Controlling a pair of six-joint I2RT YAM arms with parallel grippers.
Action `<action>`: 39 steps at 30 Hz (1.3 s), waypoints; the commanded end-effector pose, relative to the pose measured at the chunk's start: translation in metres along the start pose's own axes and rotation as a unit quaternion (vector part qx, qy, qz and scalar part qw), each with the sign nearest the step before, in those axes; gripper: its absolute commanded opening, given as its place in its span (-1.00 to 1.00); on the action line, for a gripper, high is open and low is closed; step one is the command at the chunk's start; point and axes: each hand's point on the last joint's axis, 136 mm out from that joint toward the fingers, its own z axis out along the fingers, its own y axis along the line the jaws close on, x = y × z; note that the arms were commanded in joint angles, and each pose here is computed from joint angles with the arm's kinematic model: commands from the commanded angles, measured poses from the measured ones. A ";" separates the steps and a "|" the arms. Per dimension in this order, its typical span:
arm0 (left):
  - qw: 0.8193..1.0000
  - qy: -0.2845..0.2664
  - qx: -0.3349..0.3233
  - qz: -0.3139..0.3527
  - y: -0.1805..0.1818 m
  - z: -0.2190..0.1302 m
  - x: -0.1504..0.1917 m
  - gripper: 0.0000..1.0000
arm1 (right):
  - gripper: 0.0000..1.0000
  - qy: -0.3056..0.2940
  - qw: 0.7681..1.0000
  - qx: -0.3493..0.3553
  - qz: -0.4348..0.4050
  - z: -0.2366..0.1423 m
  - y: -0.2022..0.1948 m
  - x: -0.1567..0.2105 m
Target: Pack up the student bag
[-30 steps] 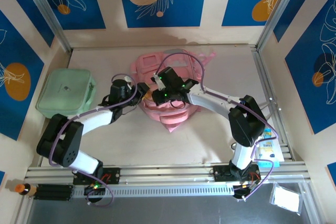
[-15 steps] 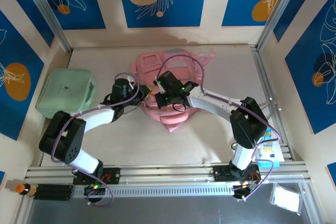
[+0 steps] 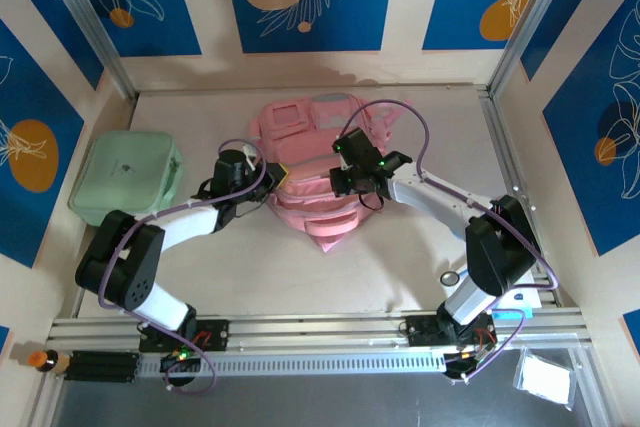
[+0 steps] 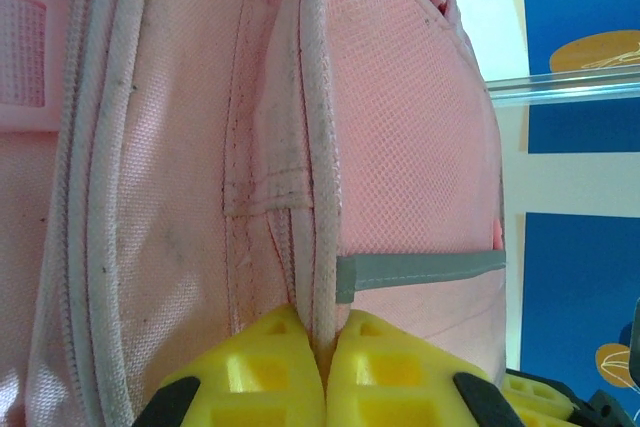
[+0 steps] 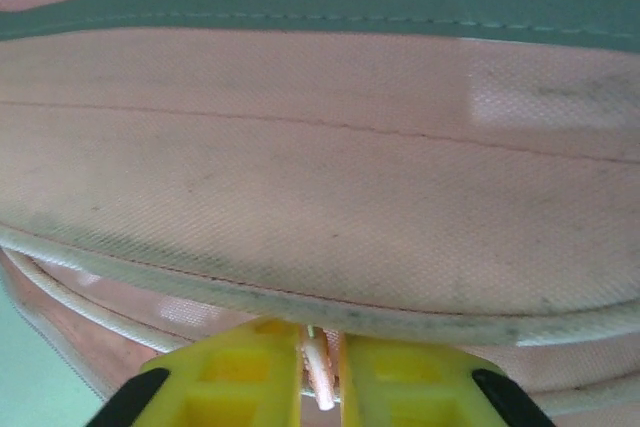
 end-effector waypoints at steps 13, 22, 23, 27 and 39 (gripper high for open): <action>1.000 -0.015 0.001 0.023 -0.011 -0.003 -0.012 -1.00 | -0.94 -0.015 0.997 0.068 0.021 0.000 -0.030 -0.009; 0.999 -0.015 -0.023 0.041 -0.004 -0.007 -0.018 -1.00 | -0.96 0.015 0.993 0.102 0.056 -0.006 -0.072 0.005; 0.999 -0.016 -0.029 0.043 -0.001 -0.008 -0.021 -1.00 | -0.96 0.022 0.994 0.095 0.053 -0.005 -0.068 0.005; 0.997 -0.024 -0.058 0.050 0.013 -0.016 -0.032 -0.90 | -1.00 0.027 0.999 0.040 0.017 -0.002 -0.035 0.004; 0.984 -0.100 -0.136 0.057 0.034 -0.092 -0.055 0.14 | -1.00 0.033 0.994 -0.093 -0.042 0.017 0.076 -0.022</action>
